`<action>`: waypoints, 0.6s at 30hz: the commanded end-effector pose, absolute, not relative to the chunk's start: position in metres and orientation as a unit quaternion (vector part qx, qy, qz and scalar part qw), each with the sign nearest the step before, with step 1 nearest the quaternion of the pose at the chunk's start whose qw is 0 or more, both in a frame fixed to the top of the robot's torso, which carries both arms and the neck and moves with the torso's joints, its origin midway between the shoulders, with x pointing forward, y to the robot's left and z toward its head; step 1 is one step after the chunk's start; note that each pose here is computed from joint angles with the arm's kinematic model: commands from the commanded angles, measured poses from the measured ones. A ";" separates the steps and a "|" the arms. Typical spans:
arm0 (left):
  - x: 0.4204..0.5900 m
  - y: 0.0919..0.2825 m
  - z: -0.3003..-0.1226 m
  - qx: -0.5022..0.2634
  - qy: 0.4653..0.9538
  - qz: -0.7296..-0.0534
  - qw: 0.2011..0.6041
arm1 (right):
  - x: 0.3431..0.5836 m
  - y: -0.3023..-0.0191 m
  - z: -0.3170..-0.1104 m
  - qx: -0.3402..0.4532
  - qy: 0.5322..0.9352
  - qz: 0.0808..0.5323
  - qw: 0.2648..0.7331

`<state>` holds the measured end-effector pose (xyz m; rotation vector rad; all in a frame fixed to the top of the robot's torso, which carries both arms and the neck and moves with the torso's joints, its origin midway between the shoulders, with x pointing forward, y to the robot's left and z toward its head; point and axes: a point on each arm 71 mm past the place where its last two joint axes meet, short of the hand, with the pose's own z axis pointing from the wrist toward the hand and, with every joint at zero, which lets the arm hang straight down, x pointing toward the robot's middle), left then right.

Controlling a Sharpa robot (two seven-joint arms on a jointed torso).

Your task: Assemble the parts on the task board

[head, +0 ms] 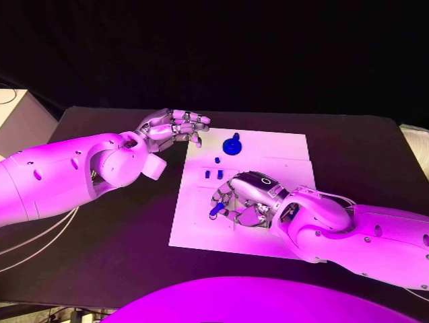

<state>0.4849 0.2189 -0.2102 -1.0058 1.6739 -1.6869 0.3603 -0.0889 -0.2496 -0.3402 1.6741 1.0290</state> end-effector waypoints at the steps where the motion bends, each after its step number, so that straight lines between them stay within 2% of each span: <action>1: 0.484 0.216 -0.209 -0.373 0.621 -0.635 0.268 | 0.358 -0.086 -0.253 -0.172 0.710 0.427 0.533; 18: 0.484 0.217 -0.209 -0.373 0.622 -0.635 0.268 | 0.359 -0.082 -0.259 -0.190 0.713 0.402 0.542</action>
